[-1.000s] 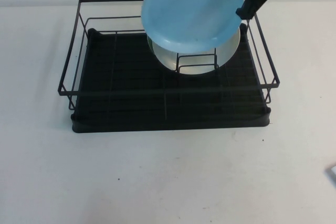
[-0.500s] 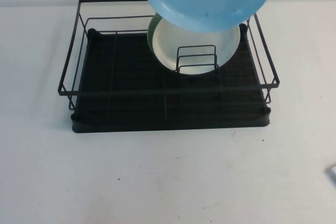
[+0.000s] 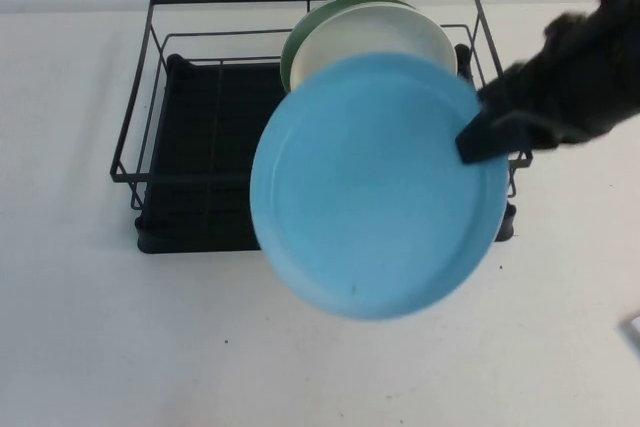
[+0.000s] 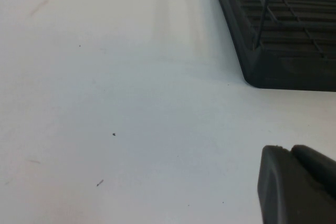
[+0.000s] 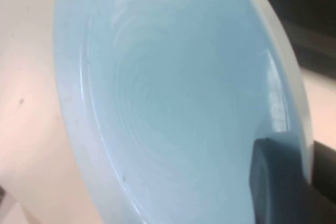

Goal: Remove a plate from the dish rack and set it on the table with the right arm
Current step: Place the plate from the table

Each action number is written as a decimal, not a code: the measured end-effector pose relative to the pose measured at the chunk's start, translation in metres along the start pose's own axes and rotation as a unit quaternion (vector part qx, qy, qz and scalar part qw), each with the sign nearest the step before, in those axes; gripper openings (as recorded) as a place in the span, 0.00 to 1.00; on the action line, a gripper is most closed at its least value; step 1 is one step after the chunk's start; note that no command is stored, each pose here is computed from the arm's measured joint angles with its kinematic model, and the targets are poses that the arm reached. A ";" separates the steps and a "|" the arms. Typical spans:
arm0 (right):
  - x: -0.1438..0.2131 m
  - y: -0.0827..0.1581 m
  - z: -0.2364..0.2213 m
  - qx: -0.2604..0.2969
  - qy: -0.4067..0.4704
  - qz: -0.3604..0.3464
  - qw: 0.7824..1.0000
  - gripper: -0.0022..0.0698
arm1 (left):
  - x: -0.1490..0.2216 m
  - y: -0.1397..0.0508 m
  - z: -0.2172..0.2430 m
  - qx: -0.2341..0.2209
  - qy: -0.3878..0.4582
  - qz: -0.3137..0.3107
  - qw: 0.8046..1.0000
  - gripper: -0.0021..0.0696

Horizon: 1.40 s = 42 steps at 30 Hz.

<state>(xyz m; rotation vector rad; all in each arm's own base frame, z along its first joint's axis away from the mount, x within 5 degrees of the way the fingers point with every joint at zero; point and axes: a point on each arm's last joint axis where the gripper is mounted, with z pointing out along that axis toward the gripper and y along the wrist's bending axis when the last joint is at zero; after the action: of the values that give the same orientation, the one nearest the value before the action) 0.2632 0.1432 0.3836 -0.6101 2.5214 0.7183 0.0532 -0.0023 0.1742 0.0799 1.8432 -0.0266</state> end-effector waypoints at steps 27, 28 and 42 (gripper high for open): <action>0.079 -0.052 0.159 0.022 0.059 0.202 0.977 0.10 | 0.000 0.000 0.000 0.000 0.000 0.000 1.000 0.02; 0.079 -0.053 0.161 0.022 0.061 0.205 0.977 0.10 | 0.000 0.000 0.000 0.000 0.000 0.000 1.000 0.02; 0.081 -0.063 0.179 0.039 0.059 0.216 0.974 0.17 | 0.000 0.000 0.000 0.000 0.000 0.000 1.000 0.02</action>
<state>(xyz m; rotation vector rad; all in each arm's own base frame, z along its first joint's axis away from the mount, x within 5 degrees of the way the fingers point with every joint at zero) 0.2832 0.1739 0.1806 -0.0732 2.8121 0.7415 0.0532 -0.0023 0.1742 0.0799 1.8432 -0.0266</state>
